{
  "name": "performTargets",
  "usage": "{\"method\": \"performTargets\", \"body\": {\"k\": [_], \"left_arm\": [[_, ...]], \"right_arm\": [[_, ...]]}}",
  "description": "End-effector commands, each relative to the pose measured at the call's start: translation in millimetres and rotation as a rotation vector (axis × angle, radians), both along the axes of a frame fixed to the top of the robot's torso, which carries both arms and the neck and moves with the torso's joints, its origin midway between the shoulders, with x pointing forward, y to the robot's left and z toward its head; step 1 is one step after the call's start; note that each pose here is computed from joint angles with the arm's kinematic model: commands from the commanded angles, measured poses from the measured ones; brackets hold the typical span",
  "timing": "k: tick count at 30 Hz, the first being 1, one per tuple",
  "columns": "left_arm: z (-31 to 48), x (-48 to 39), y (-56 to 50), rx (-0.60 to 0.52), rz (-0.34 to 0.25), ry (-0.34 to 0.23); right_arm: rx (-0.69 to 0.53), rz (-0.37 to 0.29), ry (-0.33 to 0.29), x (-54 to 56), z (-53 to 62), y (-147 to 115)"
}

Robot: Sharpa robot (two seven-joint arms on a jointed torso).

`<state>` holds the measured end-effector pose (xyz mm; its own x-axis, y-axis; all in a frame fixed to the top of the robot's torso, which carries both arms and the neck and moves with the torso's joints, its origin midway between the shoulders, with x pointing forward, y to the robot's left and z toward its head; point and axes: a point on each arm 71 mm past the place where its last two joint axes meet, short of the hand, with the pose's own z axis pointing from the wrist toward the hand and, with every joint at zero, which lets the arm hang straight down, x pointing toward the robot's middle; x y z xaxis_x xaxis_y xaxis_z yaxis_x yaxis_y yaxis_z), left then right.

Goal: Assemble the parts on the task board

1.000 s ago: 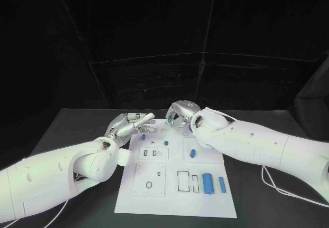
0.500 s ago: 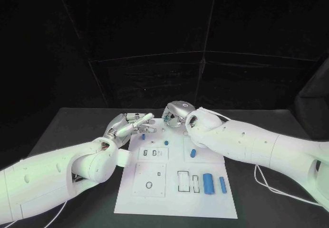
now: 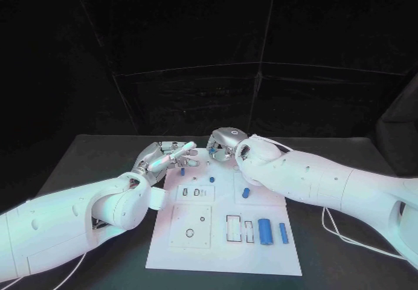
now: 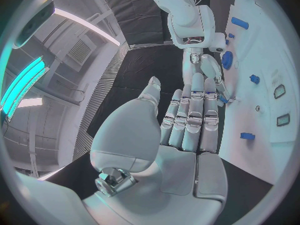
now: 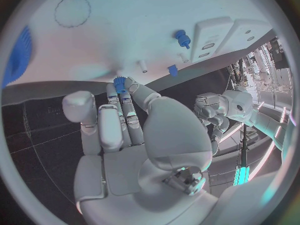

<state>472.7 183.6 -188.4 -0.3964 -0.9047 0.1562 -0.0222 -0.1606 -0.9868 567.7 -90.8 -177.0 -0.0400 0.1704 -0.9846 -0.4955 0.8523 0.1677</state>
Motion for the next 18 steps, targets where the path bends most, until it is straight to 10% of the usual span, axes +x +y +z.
{"method": "performTargets", "body": {"k": [1, 18], "left_arm": [[1.8, -0.2, -1.2, -0.010, -0.014, -0.006], [1.1, 1.0, 0.5, -0.007, -0.013, -0.002]], "right_arm": [[-0.025, -0.004, -0.006, 0.9, 0.9, -0.1], [0.019, 0.006, -0.027, 0.8, 3.5, 0.4]]}}
